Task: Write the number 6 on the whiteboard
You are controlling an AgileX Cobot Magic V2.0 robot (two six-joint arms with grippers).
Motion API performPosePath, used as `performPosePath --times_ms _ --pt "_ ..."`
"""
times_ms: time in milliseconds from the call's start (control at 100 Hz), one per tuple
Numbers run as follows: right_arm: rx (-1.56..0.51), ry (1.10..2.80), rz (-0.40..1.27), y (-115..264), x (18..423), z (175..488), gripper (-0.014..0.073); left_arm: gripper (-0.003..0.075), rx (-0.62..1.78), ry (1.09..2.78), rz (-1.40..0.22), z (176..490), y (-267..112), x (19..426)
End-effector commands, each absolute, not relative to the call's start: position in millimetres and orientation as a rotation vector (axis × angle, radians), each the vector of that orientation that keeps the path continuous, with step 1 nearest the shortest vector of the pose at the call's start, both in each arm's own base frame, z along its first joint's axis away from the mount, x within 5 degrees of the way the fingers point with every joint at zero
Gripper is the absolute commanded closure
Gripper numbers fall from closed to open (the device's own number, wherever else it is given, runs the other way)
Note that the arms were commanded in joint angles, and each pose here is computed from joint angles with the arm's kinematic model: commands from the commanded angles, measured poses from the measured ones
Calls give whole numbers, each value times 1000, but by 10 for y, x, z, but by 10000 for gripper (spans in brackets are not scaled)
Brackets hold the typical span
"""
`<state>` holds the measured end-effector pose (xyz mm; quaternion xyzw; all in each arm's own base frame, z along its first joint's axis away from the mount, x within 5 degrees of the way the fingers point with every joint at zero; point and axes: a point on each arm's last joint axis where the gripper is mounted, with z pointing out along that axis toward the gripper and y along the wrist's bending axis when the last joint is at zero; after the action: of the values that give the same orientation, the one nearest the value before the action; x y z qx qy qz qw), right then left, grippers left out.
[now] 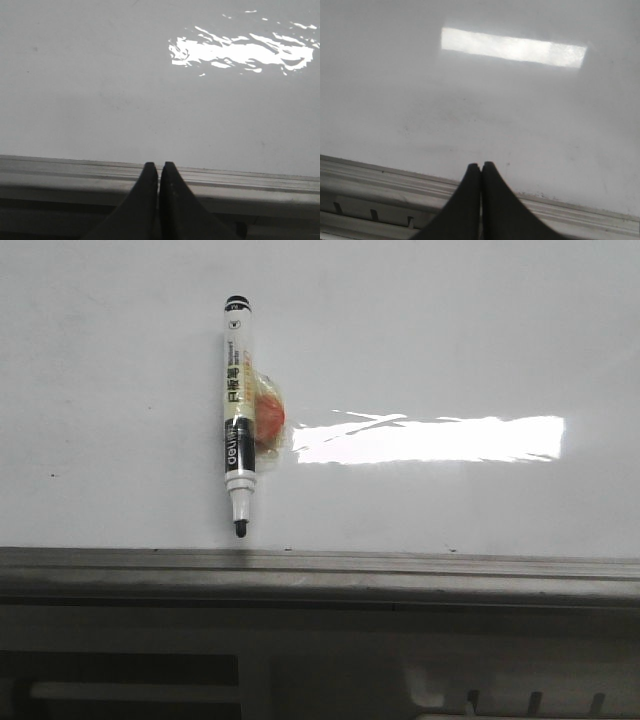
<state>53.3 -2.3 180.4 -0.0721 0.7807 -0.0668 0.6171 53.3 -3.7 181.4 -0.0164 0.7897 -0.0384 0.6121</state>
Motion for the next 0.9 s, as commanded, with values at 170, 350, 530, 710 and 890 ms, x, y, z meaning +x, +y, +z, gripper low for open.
performPosePath --times_ms 170,350,530,710,890 --pt "-185 1726 -168 -17 548 1792 659 739 -61 1794 -106 1717 -36 534" --pt "-190 1485 -160 15 557 2008 659 739 -135 1699 -188 1799 -43 549" --pt "-148 1239 -100 43 511 2229 659 739 -642 1537 -833 1891 -133 547" --pt "207 1219 265 -24 506 2254 659 739 -708 1502 -912 1907 -137 547" --pt "283 1310 383 0 470 2440 659 739 -538 1508 -865 2175 -186 498"
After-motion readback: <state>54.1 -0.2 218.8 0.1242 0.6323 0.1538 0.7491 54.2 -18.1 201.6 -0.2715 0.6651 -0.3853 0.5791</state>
